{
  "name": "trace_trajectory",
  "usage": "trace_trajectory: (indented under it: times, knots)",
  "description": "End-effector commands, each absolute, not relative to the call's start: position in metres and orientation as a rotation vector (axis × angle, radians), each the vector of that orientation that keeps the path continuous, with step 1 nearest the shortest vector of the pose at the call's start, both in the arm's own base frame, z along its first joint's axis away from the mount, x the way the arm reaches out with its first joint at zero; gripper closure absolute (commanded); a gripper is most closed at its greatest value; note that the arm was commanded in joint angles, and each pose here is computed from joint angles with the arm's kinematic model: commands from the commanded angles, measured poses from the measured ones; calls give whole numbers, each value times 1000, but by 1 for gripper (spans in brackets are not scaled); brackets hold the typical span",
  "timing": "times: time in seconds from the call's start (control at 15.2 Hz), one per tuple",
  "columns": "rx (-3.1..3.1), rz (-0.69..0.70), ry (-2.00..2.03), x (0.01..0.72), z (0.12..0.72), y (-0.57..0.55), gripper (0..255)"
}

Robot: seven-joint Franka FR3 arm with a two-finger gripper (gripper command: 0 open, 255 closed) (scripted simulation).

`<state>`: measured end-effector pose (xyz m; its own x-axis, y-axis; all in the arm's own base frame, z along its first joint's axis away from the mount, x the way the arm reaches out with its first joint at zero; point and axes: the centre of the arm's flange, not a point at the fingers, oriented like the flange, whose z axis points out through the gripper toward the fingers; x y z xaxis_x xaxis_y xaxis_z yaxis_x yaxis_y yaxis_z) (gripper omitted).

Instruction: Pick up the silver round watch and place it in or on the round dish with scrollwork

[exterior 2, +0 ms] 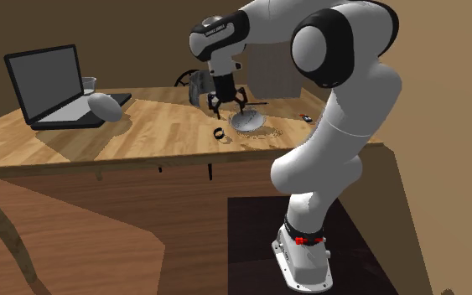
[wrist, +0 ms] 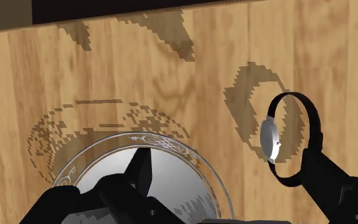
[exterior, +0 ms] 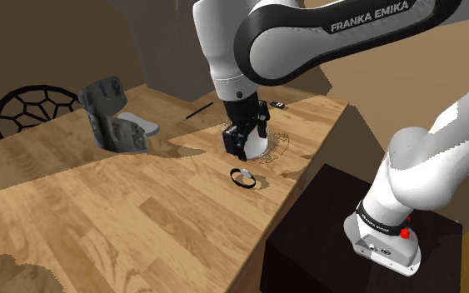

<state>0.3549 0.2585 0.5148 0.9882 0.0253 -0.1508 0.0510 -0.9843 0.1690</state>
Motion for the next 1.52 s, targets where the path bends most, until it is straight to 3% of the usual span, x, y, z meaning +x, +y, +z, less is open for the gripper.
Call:
trace_trajectory:
  times: [0.0, 1.12, 1.19, 1.45]
  knots:
    - [2951, -212, 81, 357, 511, 285, 0]
    - [2944, -204, 100, 354, 469, 299, 0]
    - [2944, -204, 100, 354, 469, 299, 255]
    - [2944, -204, 100, 354, 469, 299, 255]
